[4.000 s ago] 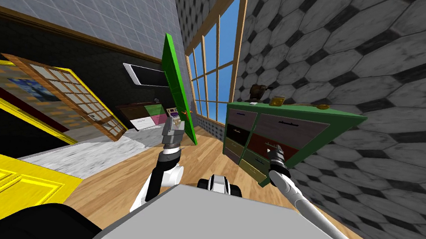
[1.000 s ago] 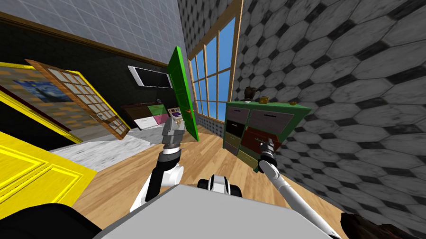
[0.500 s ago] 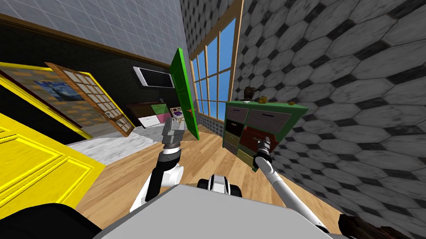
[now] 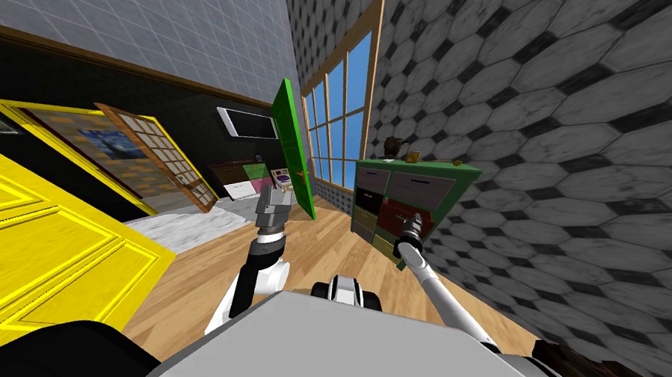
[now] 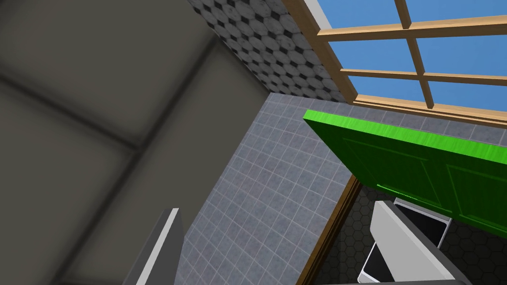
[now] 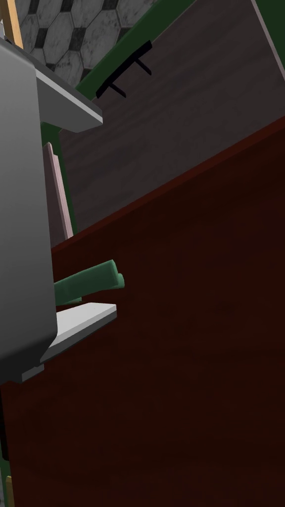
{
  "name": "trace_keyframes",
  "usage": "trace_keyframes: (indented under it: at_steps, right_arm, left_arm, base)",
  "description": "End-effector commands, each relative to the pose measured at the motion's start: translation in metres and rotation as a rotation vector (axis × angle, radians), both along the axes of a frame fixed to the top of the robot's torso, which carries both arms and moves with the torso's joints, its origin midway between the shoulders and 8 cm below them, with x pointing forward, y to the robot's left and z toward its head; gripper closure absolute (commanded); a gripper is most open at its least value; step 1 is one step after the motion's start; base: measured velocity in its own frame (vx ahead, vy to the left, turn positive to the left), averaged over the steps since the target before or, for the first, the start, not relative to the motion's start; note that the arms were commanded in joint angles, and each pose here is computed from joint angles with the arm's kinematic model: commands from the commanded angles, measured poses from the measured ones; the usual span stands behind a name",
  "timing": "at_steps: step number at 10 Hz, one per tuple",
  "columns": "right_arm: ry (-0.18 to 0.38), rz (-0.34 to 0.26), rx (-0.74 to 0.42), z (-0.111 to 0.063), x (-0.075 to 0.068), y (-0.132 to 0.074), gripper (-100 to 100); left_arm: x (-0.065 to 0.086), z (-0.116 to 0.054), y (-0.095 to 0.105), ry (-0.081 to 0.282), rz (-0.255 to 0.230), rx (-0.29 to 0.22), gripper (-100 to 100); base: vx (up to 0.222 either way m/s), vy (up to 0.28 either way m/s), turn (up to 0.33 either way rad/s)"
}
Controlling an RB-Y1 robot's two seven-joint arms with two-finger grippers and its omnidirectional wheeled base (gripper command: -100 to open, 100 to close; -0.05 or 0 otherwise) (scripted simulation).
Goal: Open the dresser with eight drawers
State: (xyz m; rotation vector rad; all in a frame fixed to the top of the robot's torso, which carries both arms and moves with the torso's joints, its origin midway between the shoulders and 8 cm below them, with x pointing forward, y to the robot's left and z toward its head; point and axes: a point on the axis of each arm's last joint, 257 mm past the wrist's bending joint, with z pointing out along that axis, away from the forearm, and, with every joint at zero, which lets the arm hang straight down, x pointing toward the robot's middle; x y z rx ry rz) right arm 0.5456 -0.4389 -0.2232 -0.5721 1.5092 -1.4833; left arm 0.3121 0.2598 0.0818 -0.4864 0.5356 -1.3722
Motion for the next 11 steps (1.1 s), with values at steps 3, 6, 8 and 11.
trace_keyframes:
  at_steps: [3, 6, 8, 11]
  right_arm:
    - [0.024, -0.02, -0.018, 0.008, 0.009, 0.017, -100]
    - [0.034, -0.029, -0.015, 0.014, 0.015, 0.028, -100]
    - [0.037, -0.024, -0.007, 0.01, 0.015, 0.029, 0]
    - [0.041, -0.023, -0.005, 0.007, 0.014, 0.029, 0]
  left_arm:
    - [0.0, 0.0, 0.0, 0.0, 0.0, 0.0, 0]
    - [0.0, 0.0, 0.0, 0.0, 0.0, 0.0, 0]
    - [0.0, 0.0, 0.0, 0.0, 0.0, 0.0, 0]
    - [0.0, 0.0, 0.0, 0.0, 0.0, 0.0, 0]
  base:
    - [-0.05, -0.056, 0.038]
    - [-0.055, -0.074, 0.059]
    - [-0.003, -0.004, 0.004]
    - [0.0, 0.0, 0.0]
